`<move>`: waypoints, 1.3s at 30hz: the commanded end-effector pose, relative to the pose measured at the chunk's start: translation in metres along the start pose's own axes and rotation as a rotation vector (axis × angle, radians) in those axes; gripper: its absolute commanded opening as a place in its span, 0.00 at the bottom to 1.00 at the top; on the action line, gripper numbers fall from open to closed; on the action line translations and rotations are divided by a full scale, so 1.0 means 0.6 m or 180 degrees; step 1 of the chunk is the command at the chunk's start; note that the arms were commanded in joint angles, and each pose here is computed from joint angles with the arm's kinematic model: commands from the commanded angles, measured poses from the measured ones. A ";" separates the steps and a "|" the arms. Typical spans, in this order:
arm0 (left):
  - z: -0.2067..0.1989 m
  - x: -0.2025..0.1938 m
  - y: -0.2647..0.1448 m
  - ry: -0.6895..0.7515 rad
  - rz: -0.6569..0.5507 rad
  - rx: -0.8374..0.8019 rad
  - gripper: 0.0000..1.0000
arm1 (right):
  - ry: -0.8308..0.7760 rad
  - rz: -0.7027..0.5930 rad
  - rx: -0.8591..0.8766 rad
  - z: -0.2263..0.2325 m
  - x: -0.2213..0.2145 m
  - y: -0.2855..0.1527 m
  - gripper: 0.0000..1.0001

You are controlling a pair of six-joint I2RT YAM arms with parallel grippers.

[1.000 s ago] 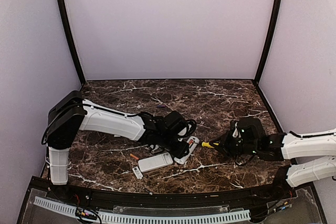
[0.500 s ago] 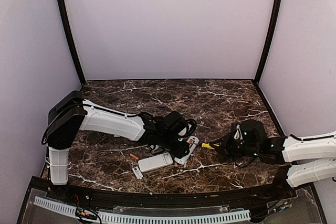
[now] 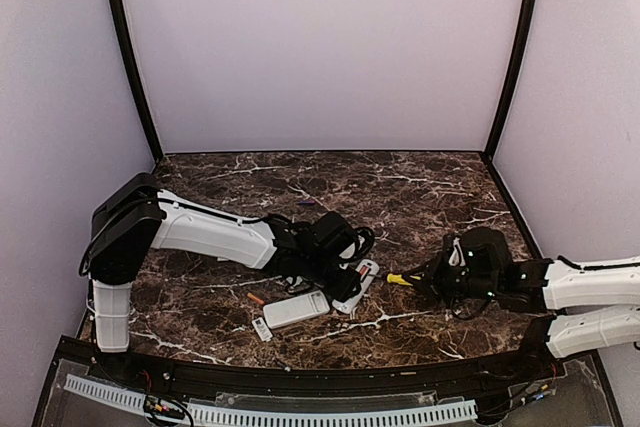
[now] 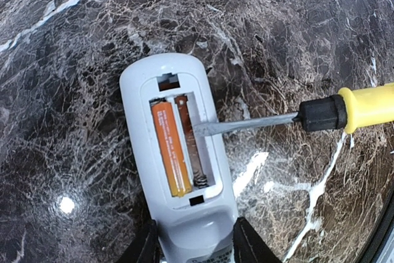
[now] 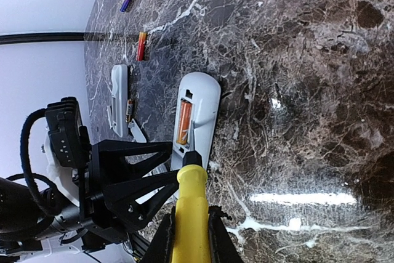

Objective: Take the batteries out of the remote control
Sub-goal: Remove the battery from the remote control without the battery cover.

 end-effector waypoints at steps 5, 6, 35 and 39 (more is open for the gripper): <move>0.049 -0.049 -0.007 0.0127 0.0349 0.0456 0.50 | -0.0758 -0.0080 -0.0400 0.021 0.034 -0.036 0.00; 0.040 -0.039 -0.018 0.0114 0.0283 0.0403 0.54 | -0.0825 -0.0095 -0.0425 0.024 0.038 -0.042 0.00; 0.041 -0.061 -0.020 0.0622 0.0917 -0.0242 0.45 | -0.1716 0.0247 -0.0279 0.062 0.044 -0.061 0.00; 0.043 -0.071 -0.022 0.0771 0.1100 -0.0260 0.44 | -0.1791 0.0301 -0.0300 0.056 0.038 -0.058 0.00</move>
Point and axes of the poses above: each gripper's point midway between its finger pads, its own y axis out along the fingers, its own z axis along the line the jaws close on, x = y × z, the point moved 4 cm from there along -y, back along the fingers, and after that the axes turned 15 degrees about -y, right-handed, at the moved point
